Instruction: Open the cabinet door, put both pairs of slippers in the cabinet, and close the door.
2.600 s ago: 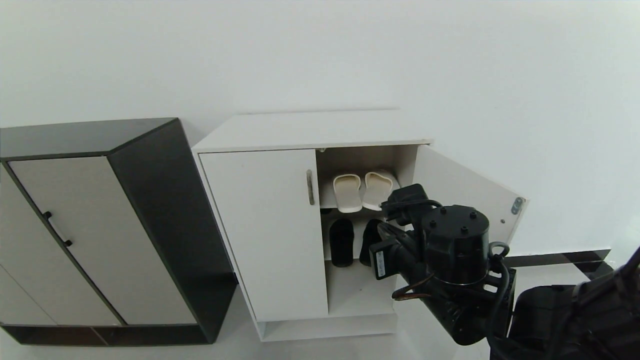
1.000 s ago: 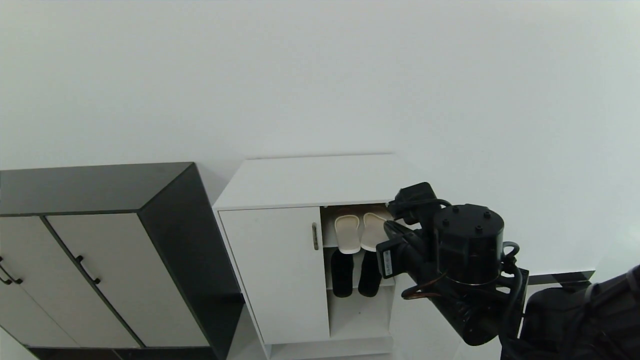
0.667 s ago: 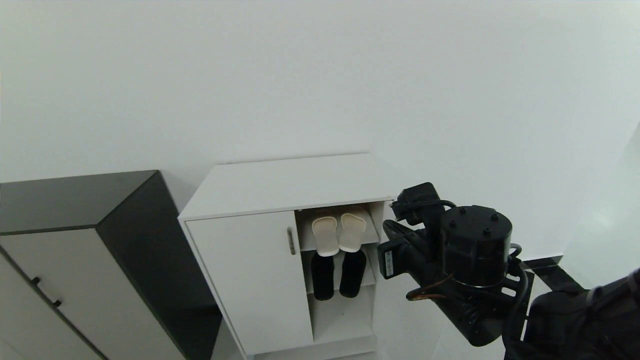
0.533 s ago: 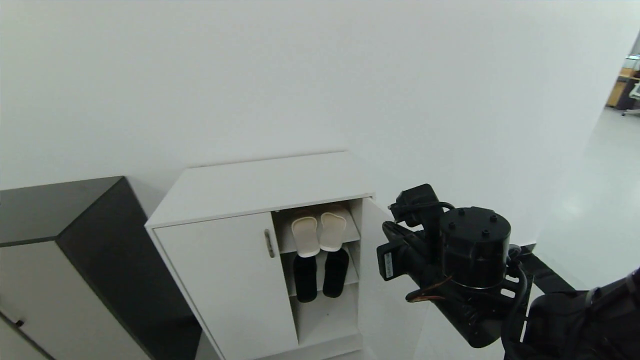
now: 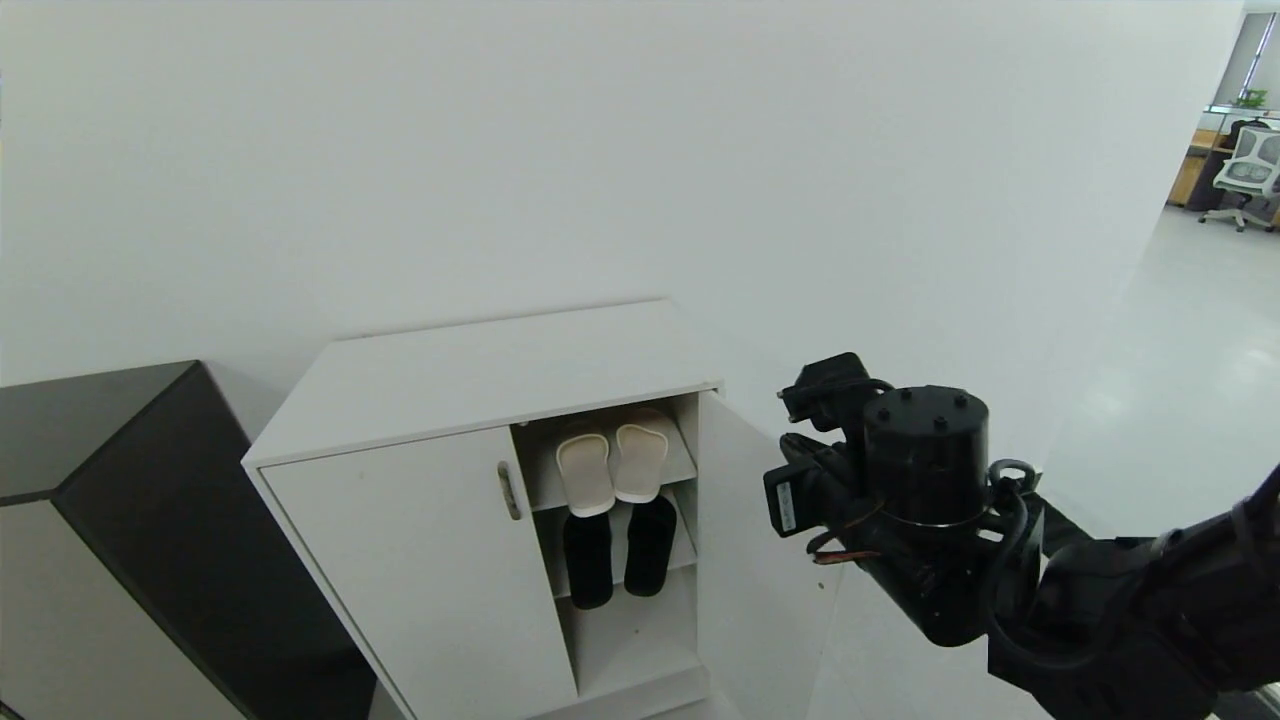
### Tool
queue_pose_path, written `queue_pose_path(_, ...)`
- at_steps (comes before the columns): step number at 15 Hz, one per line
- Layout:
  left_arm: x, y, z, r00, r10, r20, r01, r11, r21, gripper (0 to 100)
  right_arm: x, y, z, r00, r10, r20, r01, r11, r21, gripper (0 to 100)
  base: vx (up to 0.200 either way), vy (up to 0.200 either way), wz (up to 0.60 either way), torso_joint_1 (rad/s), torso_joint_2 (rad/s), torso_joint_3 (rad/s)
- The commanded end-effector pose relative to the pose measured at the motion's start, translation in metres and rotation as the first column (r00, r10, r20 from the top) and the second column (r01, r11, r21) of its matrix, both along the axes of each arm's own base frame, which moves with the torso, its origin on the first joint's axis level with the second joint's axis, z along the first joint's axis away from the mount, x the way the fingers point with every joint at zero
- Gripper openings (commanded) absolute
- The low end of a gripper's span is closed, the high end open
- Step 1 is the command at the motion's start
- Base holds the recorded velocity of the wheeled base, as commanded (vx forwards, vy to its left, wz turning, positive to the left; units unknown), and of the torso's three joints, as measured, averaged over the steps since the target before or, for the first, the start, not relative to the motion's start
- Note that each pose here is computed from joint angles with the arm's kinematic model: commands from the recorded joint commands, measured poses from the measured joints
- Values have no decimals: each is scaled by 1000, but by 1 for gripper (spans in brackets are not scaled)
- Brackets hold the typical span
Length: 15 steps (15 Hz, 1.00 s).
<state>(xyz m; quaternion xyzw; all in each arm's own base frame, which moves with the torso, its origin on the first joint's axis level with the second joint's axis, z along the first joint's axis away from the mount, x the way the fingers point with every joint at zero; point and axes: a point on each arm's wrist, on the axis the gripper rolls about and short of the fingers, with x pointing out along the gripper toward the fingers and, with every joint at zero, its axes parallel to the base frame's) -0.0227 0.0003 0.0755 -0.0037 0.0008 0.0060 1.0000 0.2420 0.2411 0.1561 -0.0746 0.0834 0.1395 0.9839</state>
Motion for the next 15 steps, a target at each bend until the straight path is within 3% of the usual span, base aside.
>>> queue_pose_path(1,0,0,0,1000,0,0,0,1000,0,0,6,-5,32,999,-36,-19,37,996,82,0,0,0,0,0,0,0)
queue_pose_path(2,0,0,0,1000,0,0,0,1000,0,0,8,-4,40,997,-49,-61,56,991,122,0,0,0,0,0,0,0)
queue_pose_path(5,0,0,0,1000,0,0,0,1000,0,0,26,-9,49,980,-120,-160,138,985,105,0,0,0,0,0,0,0)
queue_pose_path(9,0,0,0,1000,0,0,0,1000,-2,0,60,-6,46,974,-175,-146,193,974,119,0,-150,0,0,4,4,-1)
queue_pose_path(15,0,0,0,1000,2,0,-2,1000,-3,0,104,-18,27,960,-230,-162,248,964,100,0,0,0,0,0,0,0)
